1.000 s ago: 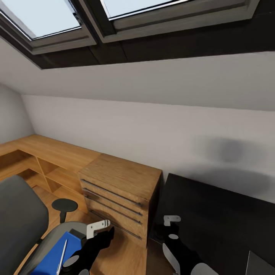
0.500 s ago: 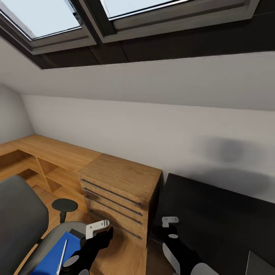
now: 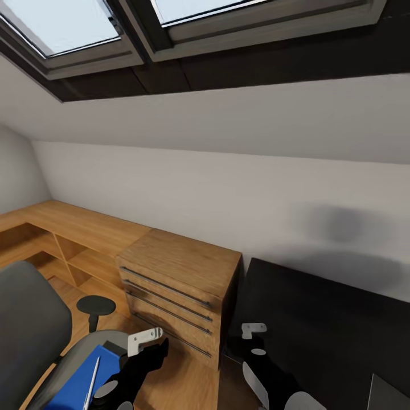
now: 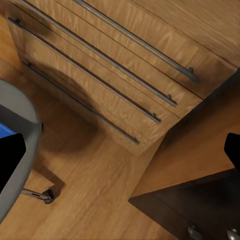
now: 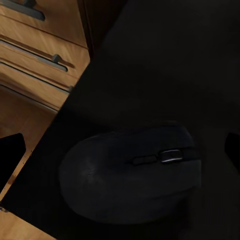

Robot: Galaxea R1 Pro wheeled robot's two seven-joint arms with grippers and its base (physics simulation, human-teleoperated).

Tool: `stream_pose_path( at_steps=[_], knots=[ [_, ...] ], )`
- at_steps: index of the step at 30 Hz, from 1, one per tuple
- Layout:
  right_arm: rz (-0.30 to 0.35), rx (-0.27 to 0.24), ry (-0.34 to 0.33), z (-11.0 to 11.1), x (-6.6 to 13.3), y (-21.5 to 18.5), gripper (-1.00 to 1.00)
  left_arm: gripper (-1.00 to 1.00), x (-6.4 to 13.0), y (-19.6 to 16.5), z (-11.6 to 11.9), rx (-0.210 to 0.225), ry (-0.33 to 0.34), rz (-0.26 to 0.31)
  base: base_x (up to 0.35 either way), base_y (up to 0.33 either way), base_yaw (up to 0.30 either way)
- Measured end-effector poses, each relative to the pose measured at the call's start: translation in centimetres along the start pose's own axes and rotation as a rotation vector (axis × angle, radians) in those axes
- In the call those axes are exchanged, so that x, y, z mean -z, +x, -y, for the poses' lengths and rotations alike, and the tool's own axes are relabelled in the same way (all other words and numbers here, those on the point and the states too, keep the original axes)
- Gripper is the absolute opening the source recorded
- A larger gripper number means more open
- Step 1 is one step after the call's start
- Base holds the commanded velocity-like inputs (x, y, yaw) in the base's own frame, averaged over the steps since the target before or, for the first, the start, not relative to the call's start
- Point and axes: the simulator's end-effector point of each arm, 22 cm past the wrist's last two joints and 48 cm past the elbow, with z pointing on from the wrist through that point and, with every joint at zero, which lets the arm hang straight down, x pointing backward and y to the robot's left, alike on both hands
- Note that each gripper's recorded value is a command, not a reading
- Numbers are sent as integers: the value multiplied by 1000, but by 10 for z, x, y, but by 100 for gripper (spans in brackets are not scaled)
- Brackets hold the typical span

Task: In the bedroom, organize the workspace by keeping the computer under the desk, ensuring the monitor is on the desk, placing the keyboard on the desk next to the monitor, placing the mouse on the desk next to the keyboard, moving the folder from the swivel chair onto the desk next to the mouse, stacking the notebook on top of the folder with the pen on top of the notebook, and positioning the swivel chair next to the desk.

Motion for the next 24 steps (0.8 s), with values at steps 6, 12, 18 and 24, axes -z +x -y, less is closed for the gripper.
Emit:
stream_pose_path(
  at_steps=[6,12,18,24],
  knots=[
    [-1,0,1,1,-6,4,100,100,-5,4,-2,0,-2,0,0,0,0],
    [0,0,1,1,-12,7,100,100,-10,8,-3,0,-2,1,0,0,0],
    [0,1,1,1,-14,8,100,100,-12,10,-3,1,-2,1,0,0,0],
    [0,0,4,2,-14,8,100,100,-12,10,-3,0,-2,1,0,0,0]
  ],
)
